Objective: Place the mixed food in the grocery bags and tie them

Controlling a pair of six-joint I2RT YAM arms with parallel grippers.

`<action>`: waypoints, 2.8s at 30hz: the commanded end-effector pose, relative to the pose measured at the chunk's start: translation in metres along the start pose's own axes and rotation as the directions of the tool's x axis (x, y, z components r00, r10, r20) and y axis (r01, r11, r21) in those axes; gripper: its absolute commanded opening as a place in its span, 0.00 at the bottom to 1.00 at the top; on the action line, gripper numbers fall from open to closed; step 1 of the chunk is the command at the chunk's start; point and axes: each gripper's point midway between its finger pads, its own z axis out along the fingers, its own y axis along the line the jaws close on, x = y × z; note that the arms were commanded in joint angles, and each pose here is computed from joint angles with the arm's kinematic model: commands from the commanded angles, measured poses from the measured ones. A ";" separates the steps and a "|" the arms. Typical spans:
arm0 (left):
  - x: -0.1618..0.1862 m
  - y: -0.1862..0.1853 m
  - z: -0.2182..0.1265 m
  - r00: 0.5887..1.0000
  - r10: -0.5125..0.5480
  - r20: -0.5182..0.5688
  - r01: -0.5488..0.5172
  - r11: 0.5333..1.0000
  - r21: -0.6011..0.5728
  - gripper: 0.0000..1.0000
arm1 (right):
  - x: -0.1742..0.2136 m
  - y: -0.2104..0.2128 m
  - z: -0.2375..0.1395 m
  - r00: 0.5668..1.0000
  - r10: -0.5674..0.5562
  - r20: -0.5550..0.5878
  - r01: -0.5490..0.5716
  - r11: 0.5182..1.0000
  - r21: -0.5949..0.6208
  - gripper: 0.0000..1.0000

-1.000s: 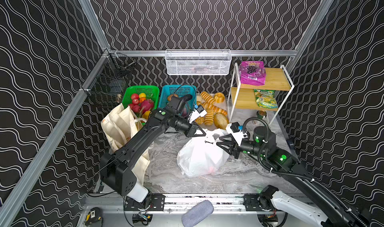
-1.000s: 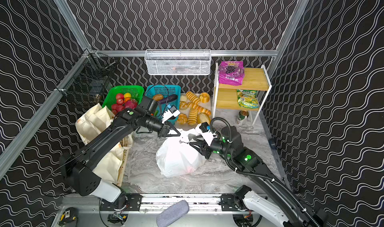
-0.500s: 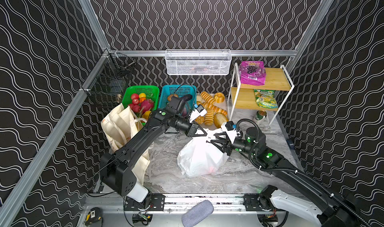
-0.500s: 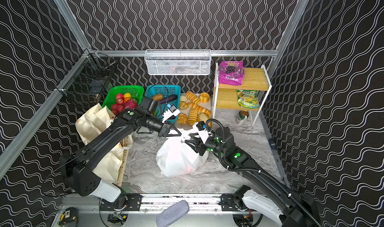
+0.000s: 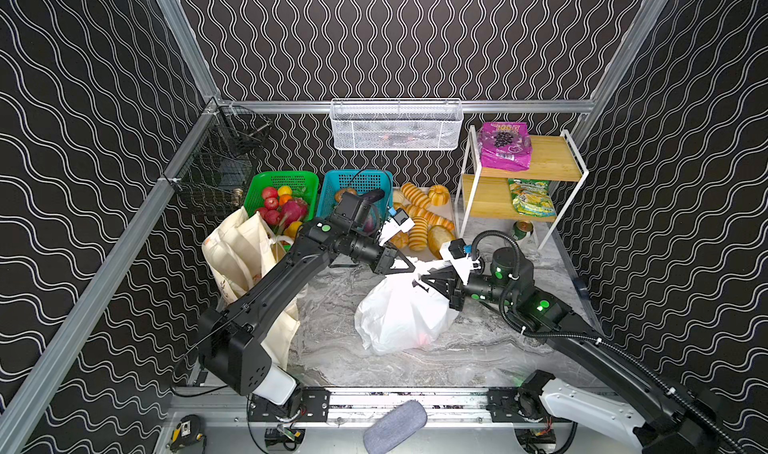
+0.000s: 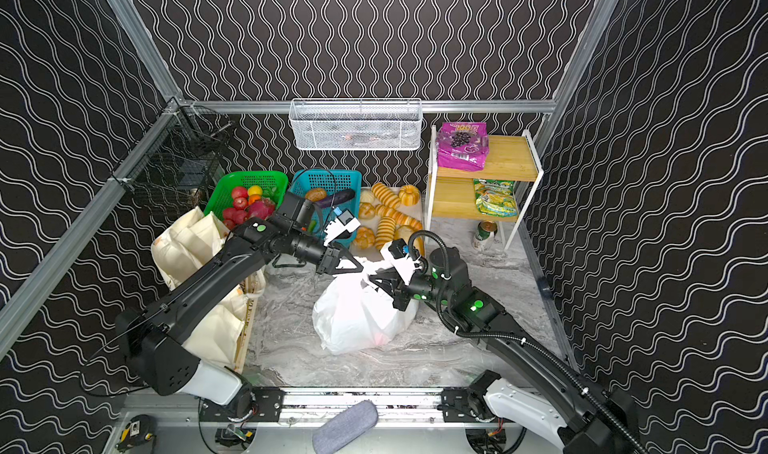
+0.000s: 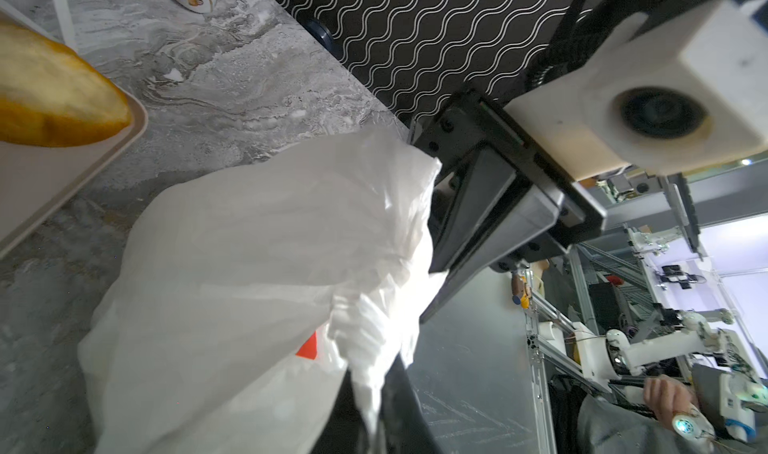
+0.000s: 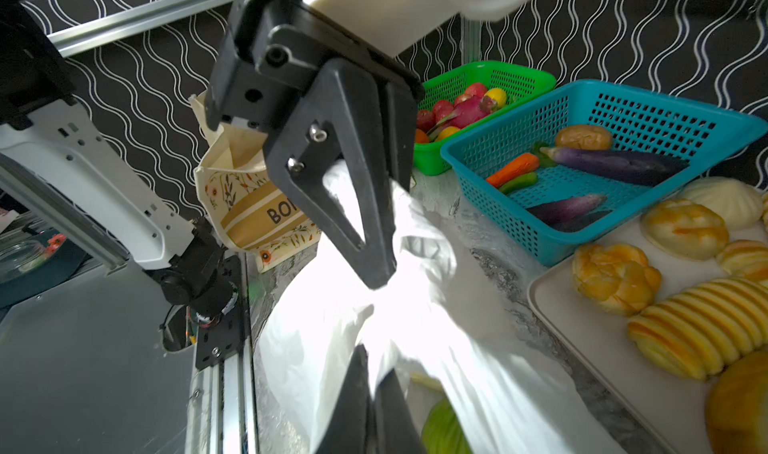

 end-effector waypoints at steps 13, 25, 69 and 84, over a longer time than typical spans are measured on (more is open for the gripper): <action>0.012 -0.016 -0.018 0.999 0.043 -0.018 -0.043 0.999 -0.001 0.53 | 0.021 -0.002 0.009 0.992 0.045 -0.117 -0.048 0.999 -0.017 0.00; 0.009 -0.031 -0.024 0.999 0.036 -0.004 -0.036 0.998 0.041 0.80 | 0.018 -0.005 0.009 0.994 0.037 -0.105 -0.037 0.999 -0.003 0.00; 0.035 -0.017 -0.039 0.998 -0.063 -0.001 0.063 0.996 -0.068 0.00 | 0.015 -0.002 0.006 0.994 0.022 -0.106 -0.023 1.000 -0.006 0.00; 0.033 0.047 -0.057 0.997 -0.075 0.035 0.083 0.903 -0.421 0.00 | 0.040 0.023 -0.046 0.931 0.154 -0.331 -0.143 0.988 0.058 0.00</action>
